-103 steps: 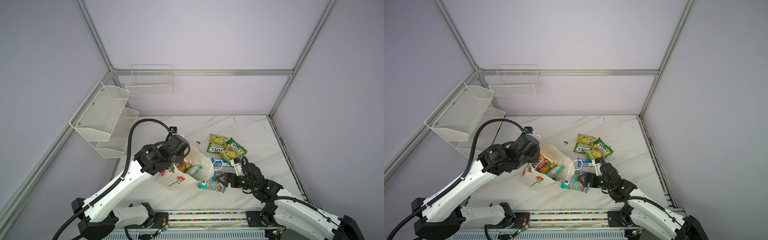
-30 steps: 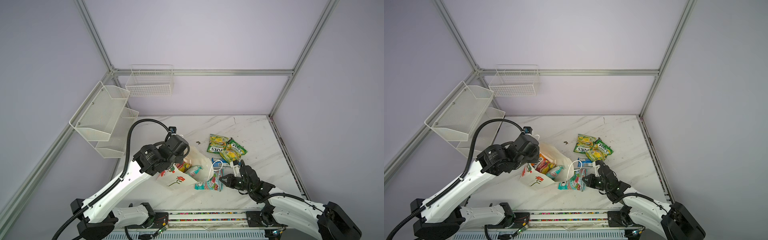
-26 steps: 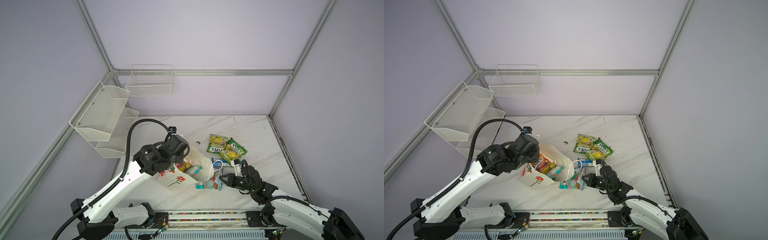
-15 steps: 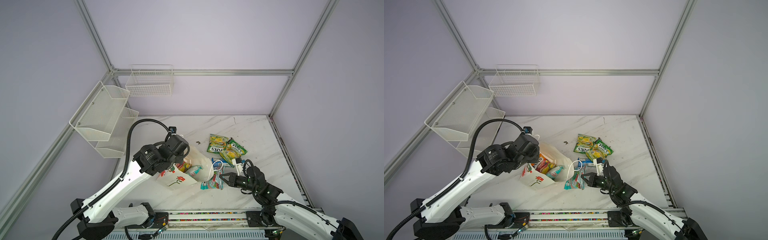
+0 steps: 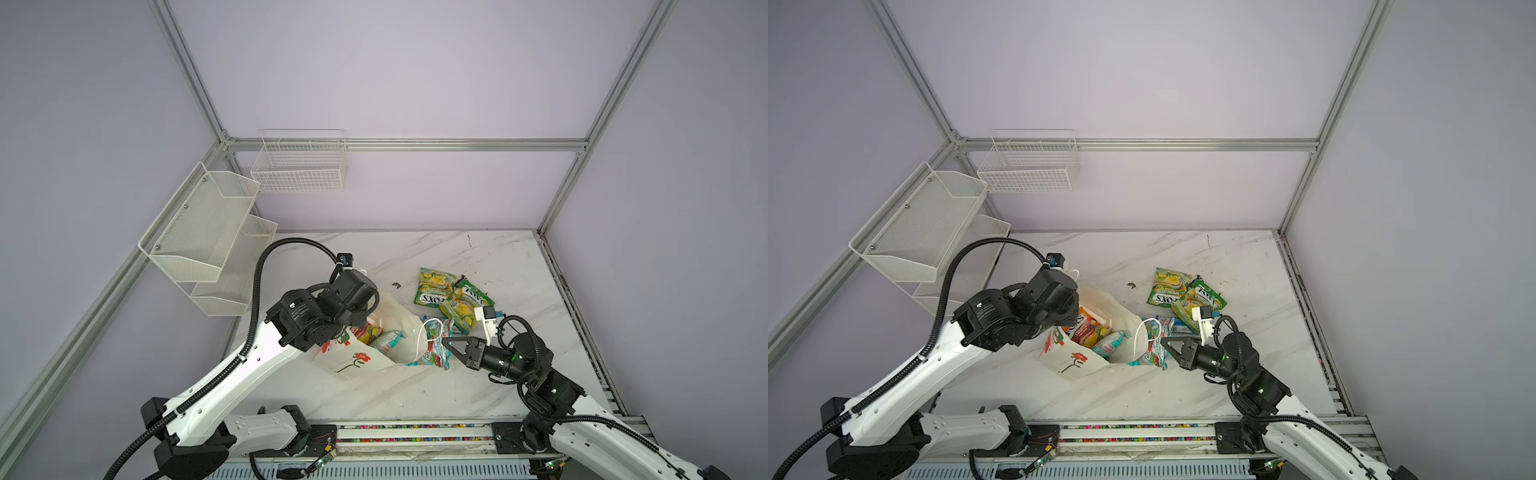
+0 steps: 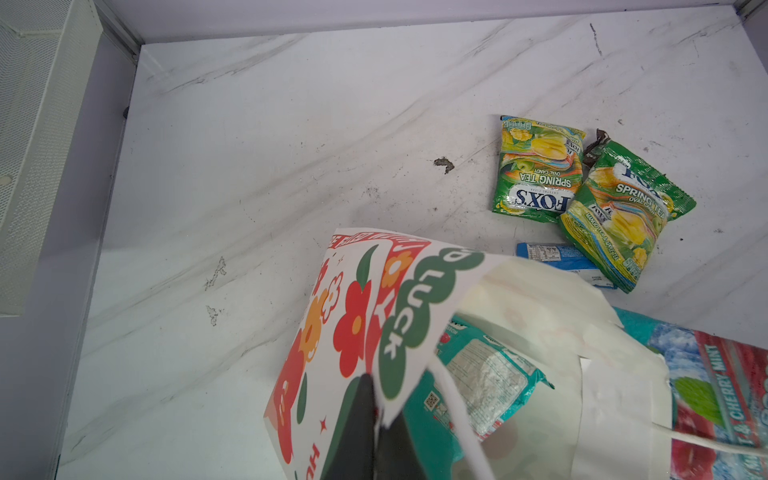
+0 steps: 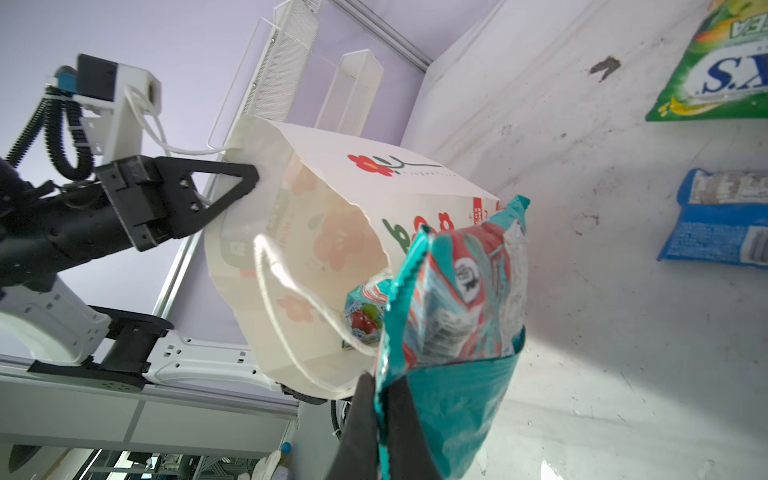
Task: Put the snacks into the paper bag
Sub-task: 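Close the right gripper on the teal Mint Blossom packet, then lift the teal Mint Blossom packet upward with the right gripper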
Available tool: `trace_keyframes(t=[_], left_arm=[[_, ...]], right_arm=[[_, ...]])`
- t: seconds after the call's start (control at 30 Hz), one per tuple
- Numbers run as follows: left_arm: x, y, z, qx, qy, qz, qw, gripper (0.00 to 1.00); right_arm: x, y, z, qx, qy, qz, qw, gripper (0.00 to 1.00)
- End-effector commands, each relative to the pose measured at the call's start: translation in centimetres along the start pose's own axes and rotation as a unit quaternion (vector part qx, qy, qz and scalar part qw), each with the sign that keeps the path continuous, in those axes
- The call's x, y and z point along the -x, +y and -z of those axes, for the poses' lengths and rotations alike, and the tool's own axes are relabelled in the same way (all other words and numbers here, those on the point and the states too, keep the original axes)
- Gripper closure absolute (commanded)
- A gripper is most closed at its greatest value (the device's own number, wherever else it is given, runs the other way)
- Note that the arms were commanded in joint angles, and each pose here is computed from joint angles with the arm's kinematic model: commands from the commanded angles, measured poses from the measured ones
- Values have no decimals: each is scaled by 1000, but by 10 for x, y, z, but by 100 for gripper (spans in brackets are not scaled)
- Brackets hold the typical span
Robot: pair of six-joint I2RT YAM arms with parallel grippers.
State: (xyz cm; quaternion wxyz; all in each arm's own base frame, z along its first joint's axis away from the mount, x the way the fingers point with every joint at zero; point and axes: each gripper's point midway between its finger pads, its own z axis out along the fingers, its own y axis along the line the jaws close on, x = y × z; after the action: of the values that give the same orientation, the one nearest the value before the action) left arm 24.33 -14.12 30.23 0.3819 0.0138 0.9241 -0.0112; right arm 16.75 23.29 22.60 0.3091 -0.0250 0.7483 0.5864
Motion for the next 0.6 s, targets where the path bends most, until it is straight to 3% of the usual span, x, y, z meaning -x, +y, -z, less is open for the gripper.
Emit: trace_keyframes(t=[0.0,0.57], left_arm=[[13,3,9,-12,-38,35,999,100],[10,5,9,-12,-37,38,999,100]], right_arm=[[17,37,7,46,-21,13,999,100],[52,107,31,89,-57,73,992,100]])
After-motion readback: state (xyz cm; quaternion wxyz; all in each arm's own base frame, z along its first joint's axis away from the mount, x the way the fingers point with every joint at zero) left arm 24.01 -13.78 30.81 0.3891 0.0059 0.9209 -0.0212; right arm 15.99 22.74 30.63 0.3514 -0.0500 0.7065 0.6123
